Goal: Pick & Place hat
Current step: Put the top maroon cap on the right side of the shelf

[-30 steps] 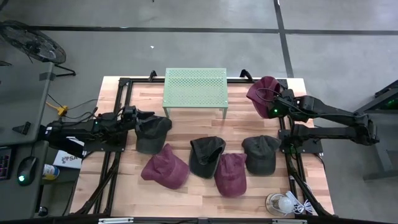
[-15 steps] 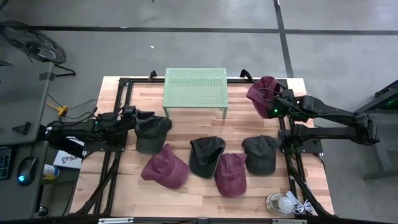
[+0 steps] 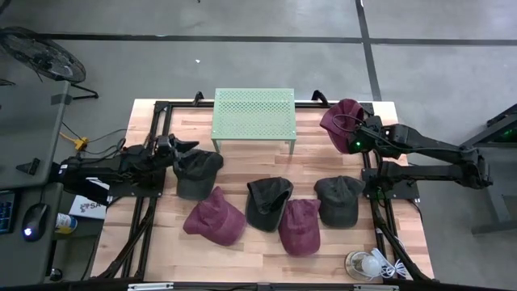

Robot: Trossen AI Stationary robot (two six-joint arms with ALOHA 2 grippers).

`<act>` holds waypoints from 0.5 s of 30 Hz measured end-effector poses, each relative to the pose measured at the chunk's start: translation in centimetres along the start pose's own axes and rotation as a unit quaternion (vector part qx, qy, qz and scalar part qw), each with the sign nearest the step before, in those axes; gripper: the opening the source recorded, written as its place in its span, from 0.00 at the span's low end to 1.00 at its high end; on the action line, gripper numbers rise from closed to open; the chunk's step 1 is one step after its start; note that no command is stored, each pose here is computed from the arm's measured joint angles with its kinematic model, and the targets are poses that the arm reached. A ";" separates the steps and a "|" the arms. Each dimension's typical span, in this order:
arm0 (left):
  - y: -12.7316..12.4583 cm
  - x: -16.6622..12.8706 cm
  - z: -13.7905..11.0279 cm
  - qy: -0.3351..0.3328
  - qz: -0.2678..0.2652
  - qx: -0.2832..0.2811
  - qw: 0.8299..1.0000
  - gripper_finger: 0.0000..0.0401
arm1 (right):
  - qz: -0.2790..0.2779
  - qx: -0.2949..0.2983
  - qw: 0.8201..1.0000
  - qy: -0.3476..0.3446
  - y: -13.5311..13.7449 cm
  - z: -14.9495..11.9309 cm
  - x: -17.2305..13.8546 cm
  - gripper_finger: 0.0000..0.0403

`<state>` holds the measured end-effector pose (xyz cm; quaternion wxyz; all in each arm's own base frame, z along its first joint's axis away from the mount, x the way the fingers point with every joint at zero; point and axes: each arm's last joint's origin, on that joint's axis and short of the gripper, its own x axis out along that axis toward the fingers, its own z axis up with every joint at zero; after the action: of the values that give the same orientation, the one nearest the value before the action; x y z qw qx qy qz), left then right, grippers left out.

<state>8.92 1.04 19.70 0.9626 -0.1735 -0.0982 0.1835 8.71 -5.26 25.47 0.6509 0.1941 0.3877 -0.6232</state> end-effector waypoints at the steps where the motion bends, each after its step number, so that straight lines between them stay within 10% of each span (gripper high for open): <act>1: 0.0 0.0 0.2 -0.010 0.007 0.002 1.000 0.53 | 0.001 0.001 1.000 -0.001 0.0 0.0 0.0 0.01; 15: 0.0 0.9 0.7 -0.060 0.103 0.009 0.993 0.53 | -0.016 0.000 0.999 -0.028 0.0 0.2 0.0 0.01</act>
<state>9.55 1.61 20.48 0.9325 -0.1624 -0.1353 0.2927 8.74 -5.42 25.63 0.6514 0.1704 0.3723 -0.6388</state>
